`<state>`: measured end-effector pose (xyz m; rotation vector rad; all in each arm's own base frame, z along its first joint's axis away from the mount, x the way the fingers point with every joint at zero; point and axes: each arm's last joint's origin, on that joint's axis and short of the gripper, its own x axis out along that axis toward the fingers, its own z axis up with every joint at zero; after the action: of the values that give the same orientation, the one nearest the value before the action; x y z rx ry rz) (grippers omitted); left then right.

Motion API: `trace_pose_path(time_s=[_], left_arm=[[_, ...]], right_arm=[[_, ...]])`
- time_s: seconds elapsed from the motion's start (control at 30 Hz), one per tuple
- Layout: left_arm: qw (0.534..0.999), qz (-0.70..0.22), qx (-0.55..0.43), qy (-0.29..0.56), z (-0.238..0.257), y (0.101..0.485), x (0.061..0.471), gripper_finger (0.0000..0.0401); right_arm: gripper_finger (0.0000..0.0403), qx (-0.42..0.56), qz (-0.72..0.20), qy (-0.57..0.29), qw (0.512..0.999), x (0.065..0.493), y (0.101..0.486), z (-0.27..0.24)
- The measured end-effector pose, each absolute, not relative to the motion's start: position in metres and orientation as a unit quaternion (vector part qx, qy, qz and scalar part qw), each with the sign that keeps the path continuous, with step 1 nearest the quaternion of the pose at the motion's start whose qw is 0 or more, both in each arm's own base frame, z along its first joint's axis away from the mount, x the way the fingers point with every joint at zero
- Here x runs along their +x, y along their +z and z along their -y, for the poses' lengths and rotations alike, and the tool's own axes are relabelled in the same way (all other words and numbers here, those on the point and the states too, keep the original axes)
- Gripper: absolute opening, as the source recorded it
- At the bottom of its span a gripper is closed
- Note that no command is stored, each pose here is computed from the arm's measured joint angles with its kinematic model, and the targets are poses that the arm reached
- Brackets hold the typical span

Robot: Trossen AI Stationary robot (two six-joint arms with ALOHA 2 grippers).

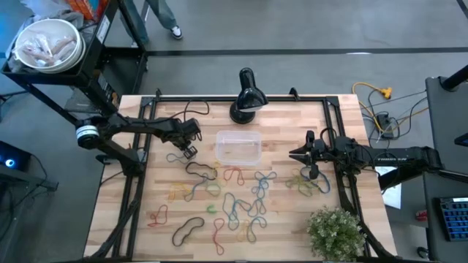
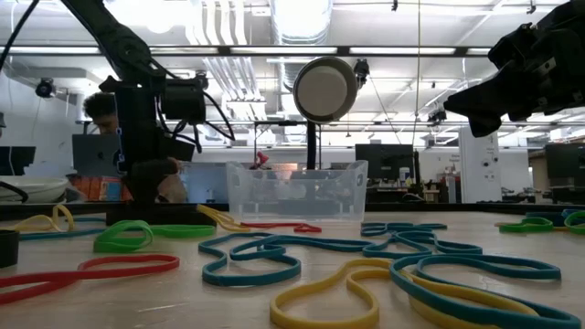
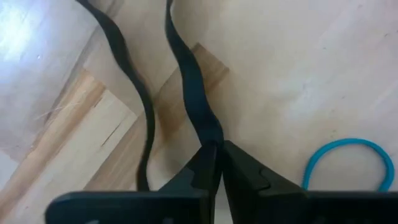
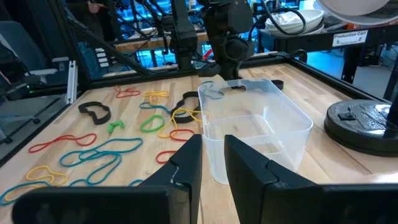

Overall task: Pick and place rubber bands into bin
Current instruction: Put the black rubber band into the transparent bin

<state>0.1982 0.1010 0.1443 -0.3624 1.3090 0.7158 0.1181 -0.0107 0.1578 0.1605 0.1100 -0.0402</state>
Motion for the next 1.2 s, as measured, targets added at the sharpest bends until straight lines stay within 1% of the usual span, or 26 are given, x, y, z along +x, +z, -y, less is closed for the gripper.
trace_pose_path(time_s=[0.3, 0.47, 0.67, 0.9, 1.0, 1.1, 1.2], left_arm=[[0.726, -0.586, -0.156, 0.324, -0.094, 0.156, 0.194, 0.0], [0.751, -0.558, -0.151, 0.319, -0.089, 0.17, 0.192, 0.0], [0.795, -0.506, -0.14, 0.305, -0.076, 0.194, 0.187, 0.0], [0.858, -0.418, -0.123, 0.272, -0.056, 0.227, 0.177, 0.0], [0.89, -0.365, -0.113, 0.247, -0.047, 0.24, 0.178, 0.0], [0.922, -0.316, -0.091, 0.204, -0.038, 0.251, 0.185, 0.0], [0.941, -0.286, -0.064, 0.168, -0.031, 0.255, 0.193, 0.0]], right_arm=[[0.0063, 0.078, -0.055, -0.02, 0.995, 0.118, 0.158, 0.011], [0.0063, 0.078, -0.055, -0.02, 0.995, 0.118, 0.158, 0.011], [0.0063, 0.078, -0.055, -0.02, 0.995, 0.118, 0.158, 0.011], [0.0063, 0.078, -0.055, -0.02, 0.995, 0.118, 0.158, 0.011], [0.0063, 0.078, -0.055, -0.021, 0.995, 0.118, 0.158, 0.011], [0.0063, 0.078, -0.054, -0.021, 0.995, 0.118, 0.158, 0.011], [0.0063, 0.078, -0.054, -0.021, 0.995, 0.118, 0.158, 0.011]])
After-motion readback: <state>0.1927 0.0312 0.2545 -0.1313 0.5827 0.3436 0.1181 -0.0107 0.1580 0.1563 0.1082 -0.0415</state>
